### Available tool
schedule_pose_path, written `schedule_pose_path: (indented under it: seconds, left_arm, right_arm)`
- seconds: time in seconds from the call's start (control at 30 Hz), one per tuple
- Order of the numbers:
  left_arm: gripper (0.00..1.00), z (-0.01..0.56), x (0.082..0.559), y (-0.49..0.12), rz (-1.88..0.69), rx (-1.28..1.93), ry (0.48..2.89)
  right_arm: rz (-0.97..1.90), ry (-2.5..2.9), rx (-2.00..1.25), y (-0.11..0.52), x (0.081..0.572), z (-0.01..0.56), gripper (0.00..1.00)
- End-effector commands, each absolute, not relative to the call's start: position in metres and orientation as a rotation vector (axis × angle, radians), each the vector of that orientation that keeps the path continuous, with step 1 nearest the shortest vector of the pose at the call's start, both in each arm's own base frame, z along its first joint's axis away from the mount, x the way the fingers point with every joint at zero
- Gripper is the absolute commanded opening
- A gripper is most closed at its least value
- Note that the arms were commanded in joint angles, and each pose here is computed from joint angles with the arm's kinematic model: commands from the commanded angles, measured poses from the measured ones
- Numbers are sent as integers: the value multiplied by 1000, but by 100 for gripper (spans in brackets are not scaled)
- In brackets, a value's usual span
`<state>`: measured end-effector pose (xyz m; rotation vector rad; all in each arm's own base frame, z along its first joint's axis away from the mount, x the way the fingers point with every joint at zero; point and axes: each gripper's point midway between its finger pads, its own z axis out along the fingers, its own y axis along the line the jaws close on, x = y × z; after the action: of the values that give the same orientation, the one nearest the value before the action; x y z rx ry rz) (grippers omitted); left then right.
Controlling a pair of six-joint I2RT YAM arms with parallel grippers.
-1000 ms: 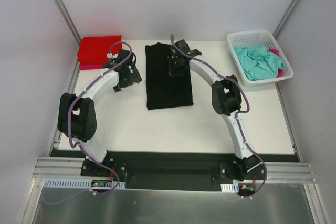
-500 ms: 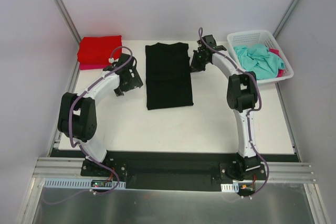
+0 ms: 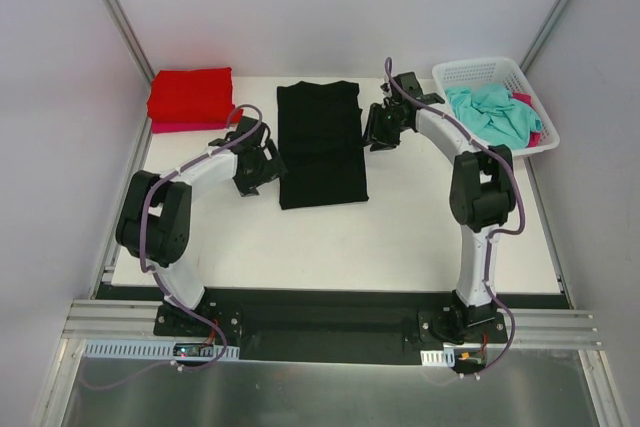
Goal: Fold and stack the t-shirts
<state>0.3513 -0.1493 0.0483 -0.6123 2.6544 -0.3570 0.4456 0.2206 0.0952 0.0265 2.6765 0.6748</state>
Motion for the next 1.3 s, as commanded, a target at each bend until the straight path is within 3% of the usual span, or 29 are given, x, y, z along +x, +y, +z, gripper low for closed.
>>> schedule_pose_path:
  seconds: [0.0, 0.43, 1.03, 1.27]
  left_arm:
    - [86, 50, 354, -169, -441, -619, 2647]
    - [86, 39, 359, -173, -434, -618, 2676]
    - [86, 28, 360, -175, -427, -623, 2703]
    - [86, 29, 358, -174, -422, -622, 2703]
  right_arm:
    - [685, 2618, 3, 223, 467, 109, 41]
    - [802, 2547, -10, 252, 528, 101, 37]
    - [873, 2579, 9, 265, 513, 84, 29]
    - [849, 2578, -1, 264, 515, 82, 17]
